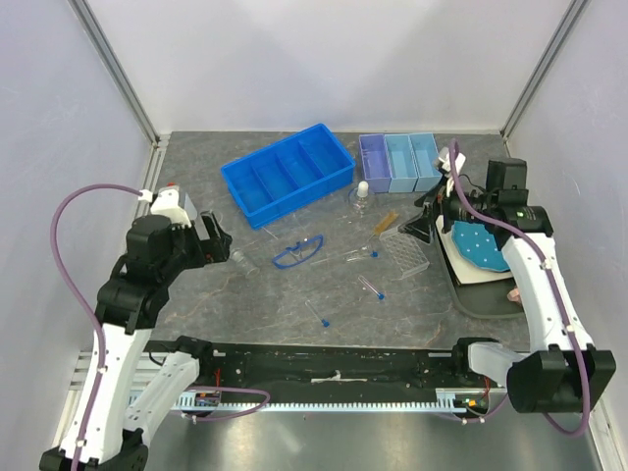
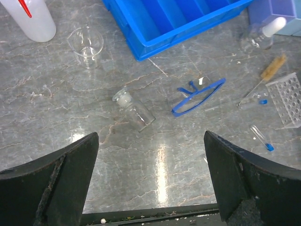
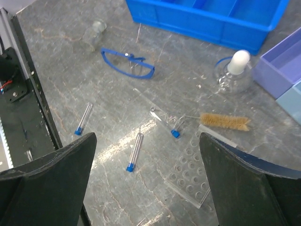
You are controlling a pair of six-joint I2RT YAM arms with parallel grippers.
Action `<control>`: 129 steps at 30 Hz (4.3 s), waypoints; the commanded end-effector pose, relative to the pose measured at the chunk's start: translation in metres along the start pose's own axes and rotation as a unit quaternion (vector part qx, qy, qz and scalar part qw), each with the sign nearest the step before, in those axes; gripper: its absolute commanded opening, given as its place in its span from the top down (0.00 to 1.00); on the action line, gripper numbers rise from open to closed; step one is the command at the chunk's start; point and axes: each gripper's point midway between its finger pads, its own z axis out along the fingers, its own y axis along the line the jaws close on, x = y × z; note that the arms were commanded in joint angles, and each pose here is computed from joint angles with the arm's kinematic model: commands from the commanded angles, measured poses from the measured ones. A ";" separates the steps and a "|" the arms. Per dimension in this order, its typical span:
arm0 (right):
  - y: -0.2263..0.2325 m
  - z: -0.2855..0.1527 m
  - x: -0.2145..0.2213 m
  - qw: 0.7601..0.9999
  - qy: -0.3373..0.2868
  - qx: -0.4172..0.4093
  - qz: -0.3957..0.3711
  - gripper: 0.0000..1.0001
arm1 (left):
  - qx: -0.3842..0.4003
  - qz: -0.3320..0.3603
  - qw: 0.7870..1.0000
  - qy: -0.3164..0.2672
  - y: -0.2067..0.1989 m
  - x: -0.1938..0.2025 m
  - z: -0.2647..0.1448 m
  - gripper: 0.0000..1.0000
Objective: Organize the chemistry lab equipment
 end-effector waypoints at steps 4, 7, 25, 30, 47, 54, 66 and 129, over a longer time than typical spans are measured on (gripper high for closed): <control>-0.008 0.013 0.017 0.999 0.003 -0.024 -0.040 0.02 | -0.021 0.001 1.000 -0.005 0.004 -0.014 0.031 0.00; -0.019 0.016 0.027 0.999 0.018 -0.010 -0.036 0.02 | -0.012 -0.005 1.000 0.007 -0.002 -0.016 0.041 0.00; -0.023 0.026 0.061 0.999 0.039 -0.019 -0.021 0.02 | 0.150 -0.034 0.977 0.150 -0.074 0.044 0.083 0.09; -0.023 0.028 0.064 0.999 0.040 -0.025 -0.017 0.02 | 0.157 0.017 0.971 0.182 -0.098 0.062 0.093 0.10; -0.027 0.034 0.077 0.998 0.056 -0.035 -0.009 0.02 | 0.105 0.260 0.927 0.251 -0.130 0.085 0.147 0.19; -0.030 0.034 0.080 0.997 0.063 -0.035 -0.011 0.02 | 0.118 0.302 0.904 0.278 -0.137 0.099 0.169 0.25; -0.030 0.036 0.085 0.997 0.069 -0.040 -0.004 0.02 | 0.106 0.355 0.875 0.311 -0.134 0.121 0.204 0.31; -0.032 0.036 0.090 0.995 0.085 -0.048 0.006 0.02 | 0.047 0.375 0.885 0.272 -0.146 0.109 0.209 0.98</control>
